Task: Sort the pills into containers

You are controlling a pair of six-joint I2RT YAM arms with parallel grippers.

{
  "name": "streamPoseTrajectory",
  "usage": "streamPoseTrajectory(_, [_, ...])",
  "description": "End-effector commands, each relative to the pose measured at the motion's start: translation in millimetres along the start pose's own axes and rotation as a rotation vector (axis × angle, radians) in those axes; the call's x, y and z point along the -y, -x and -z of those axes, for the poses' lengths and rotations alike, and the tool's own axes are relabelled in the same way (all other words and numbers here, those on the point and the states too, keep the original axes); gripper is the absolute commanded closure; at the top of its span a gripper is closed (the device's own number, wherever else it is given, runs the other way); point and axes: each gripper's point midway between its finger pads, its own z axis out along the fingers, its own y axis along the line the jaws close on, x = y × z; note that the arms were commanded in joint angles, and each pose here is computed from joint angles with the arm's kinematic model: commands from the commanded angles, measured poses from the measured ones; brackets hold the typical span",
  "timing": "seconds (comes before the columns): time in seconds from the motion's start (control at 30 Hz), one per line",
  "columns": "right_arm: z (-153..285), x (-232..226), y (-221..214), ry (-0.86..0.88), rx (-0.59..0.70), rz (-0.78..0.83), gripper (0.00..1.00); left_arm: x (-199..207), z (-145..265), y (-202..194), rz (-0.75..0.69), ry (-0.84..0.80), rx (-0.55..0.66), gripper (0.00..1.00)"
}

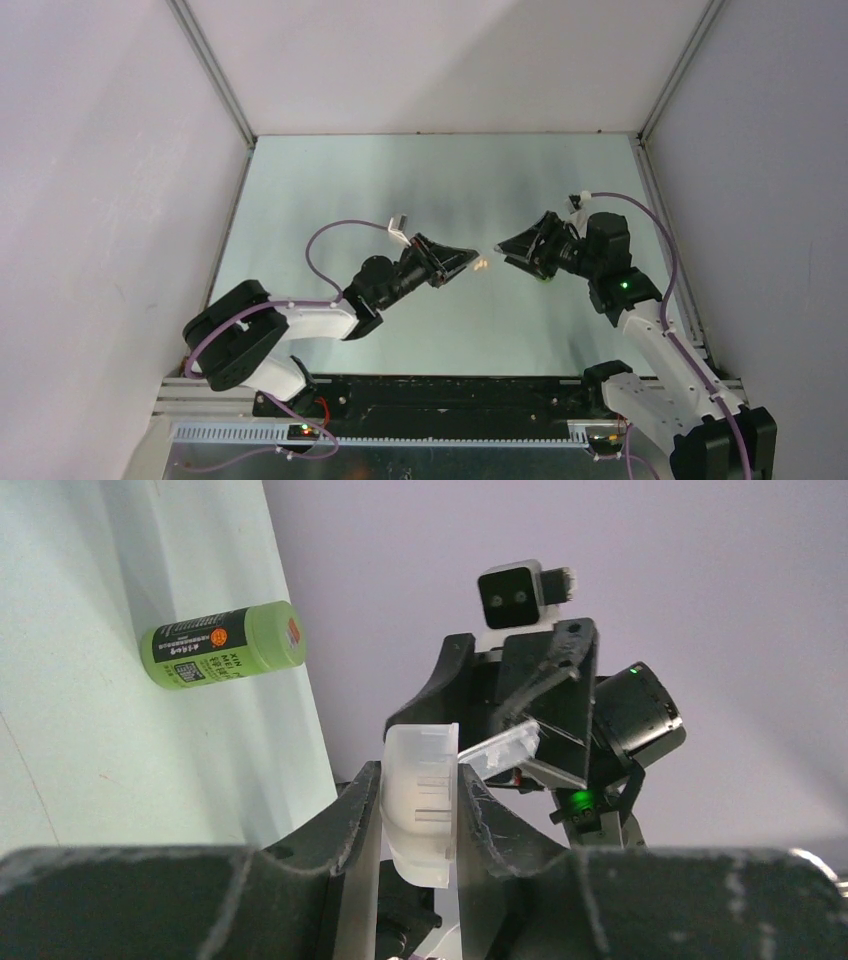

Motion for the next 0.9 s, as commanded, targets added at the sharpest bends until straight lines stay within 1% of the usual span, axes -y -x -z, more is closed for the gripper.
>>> streamPoseTrajectory(0.0, [10,-38,-8,0.151,-0.059,0.113,0.4,28,-4,2,-0.029,-0.067,-0.002,1.0])
streamPoseTrajectory(0.27, [13,-36,-30,0.163,-0.15,0.154,0.38,39,-4,-2,-0.055,-0.079,-0.033,1.0])
streamPoseTrajectory(0.37, [12,-37,-35,0.173,-0.169,0.164,0.38,50,-3,-2,-0.079,-0.103,-0.041,1.0])
streamPoseTrajectory(0.63, [11,-54,-46,0.276,-0.222,0.166,0.45,66,3,-2,-0.091,-0.122,-0.054,1.0])
streamPoseTrajectory(0.87, [8,-64,-50,0.329,-0.249,0.157,0.48,75,6,-4,-0.093,-0.123,-0.072,1.0])
